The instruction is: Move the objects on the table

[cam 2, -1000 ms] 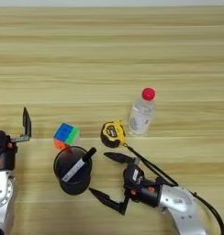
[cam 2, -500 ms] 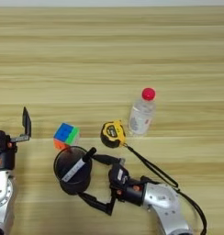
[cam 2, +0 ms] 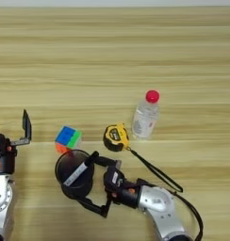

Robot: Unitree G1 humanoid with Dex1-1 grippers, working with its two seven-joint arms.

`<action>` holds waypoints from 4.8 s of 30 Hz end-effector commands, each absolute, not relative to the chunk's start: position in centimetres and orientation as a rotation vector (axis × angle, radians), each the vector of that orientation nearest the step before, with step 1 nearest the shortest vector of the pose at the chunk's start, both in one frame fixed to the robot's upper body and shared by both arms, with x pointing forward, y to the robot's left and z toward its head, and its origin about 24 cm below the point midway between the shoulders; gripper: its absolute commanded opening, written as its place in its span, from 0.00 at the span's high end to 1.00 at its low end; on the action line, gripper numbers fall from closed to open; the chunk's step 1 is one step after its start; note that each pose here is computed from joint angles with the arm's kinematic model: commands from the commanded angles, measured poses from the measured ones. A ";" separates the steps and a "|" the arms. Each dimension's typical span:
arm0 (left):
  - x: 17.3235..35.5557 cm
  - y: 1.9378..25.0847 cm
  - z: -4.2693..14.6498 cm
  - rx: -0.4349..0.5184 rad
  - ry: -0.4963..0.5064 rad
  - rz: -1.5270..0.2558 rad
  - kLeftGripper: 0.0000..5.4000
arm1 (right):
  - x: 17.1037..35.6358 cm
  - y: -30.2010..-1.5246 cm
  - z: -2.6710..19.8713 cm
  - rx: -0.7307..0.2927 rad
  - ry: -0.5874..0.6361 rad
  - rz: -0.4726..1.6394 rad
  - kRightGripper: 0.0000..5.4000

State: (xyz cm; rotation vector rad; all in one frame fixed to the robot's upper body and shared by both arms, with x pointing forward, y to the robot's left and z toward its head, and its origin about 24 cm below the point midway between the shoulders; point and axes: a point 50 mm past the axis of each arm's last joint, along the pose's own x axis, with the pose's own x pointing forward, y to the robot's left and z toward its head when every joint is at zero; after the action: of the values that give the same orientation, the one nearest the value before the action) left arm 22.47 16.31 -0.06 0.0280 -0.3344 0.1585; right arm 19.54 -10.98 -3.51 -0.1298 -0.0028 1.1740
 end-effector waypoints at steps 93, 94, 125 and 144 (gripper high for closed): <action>22.4 16.2 -0.1 0.016 -0.326 0.171 0.00 | 21.7 -18.4 1.5 -0.062 -0.076 0.548 0.11; 22.4 16.2 -0.1 0.016 -0.327 0.171 0.00 | 21.7 -18.8 1.5 -0.060 -0.070 0.529 0.11; 22.6 16.4 -0.1 0.015 -0.328 0.167 0.00 | 23.4 -25.5 -1.4 -0.151 0.124 0.159 0.11; 22.7 16.9 -0.1 0.019 -0.327 0.170 0.00 | 24.7 -24.8 -3.8 -0.142 0.157 0.045 0.02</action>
State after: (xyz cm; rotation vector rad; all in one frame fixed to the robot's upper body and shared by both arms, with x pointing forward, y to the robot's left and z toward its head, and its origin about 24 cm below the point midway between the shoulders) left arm 22.53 16.71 -0.02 0.0164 -0.3360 0.1745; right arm 25.22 -25.12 -2.80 -0.1594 0.1089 0.0521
